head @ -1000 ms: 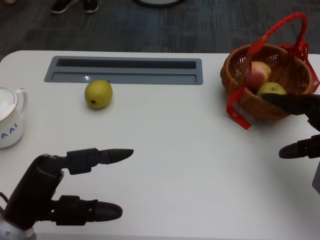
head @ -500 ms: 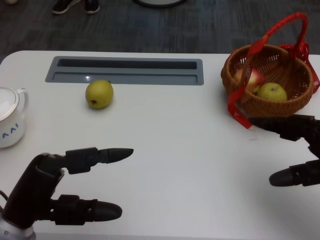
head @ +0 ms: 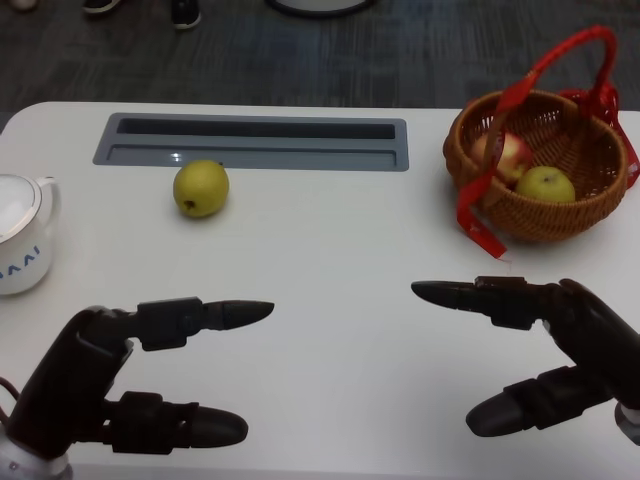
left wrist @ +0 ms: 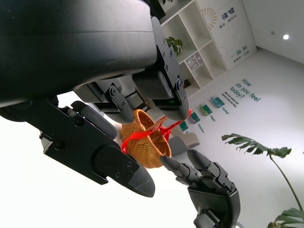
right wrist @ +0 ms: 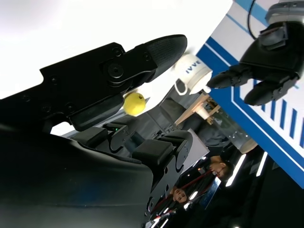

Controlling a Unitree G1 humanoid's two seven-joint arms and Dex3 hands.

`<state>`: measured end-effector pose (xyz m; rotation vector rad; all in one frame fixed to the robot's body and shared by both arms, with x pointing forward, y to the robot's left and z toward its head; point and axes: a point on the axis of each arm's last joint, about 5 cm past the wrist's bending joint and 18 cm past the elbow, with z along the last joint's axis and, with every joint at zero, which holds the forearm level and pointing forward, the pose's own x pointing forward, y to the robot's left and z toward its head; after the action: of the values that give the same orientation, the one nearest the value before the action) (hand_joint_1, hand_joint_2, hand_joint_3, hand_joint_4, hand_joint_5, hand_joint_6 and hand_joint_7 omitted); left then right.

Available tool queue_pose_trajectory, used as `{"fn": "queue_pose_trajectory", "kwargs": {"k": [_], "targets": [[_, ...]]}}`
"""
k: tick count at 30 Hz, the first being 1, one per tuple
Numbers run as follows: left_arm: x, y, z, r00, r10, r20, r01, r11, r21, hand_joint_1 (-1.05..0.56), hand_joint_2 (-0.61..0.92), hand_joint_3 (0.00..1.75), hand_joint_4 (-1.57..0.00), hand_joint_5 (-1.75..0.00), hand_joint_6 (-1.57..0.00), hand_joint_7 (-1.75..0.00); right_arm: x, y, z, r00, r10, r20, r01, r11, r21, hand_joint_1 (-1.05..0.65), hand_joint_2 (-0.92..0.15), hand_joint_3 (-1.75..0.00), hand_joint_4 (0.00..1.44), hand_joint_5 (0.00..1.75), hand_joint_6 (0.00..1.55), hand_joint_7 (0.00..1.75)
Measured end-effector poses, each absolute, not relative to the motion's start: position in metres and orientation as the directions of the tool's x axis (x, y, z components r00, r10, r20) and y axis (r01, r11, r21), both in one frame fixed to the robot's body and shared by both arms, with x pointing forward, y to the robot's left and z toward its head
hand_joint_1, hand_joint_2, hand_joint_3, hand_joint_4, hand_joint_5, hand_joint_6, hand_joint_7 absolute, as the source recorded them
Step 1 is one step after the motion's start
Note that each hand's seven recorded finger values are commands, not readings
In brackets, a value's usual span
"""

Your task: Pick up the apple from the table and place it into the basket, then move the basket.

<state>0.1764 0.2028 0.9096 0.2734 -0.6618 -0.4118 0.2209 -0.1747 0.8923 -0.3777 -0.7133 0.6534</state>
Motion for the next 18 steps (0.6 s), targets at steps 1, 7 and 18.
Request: {"fn": "queue_pose_trajectory", "kwargs": {"k": [1, 7, 18], "targets": [[0.176, 0.203, 0.910, 0.712, -0.453, 0.536, 0.282, 0.884, 0.372, -0.56, 0.72, 0.00, -0.87, -0.01, -0.81, -0.01, 0.221, -0.172, 0.892, 0.567, 0.668, 0.483, -0.429, 0.739, -0.519, -0.61, -0.78, 0.00, 0.65, 0.00, 0.59, 0.00], [0.176, 0.202, 0.910, 0.710, -0.453, 0.538, 0.284, 0.884, 0.370, -0.56, 0.72, 0.00, -0.87, -0.01, -0.81, 0.00, 0.221, -0.159, 0.890, 0.544, 0.670, 0.505, -0.463, 0.742, -0.486, -0.57, -0.78, 0.00, 0.66, 0.01, 0.61, 0.01], [0.177, 0.203, 0.911, 0.707, -0.445, 0.550, 0.287, 0.891, 0.352, -0.54, 0.71, 0.00, -0.86, 0.00, -0.81, 0.00, 0.227, -0.145, 0.887, 0.541, 0.656, 0.526, -0.488, 0.754, -0.439, -0.50, -0.76, 0.00, 0.68, 0.00, 0.63, 0.00]]}}
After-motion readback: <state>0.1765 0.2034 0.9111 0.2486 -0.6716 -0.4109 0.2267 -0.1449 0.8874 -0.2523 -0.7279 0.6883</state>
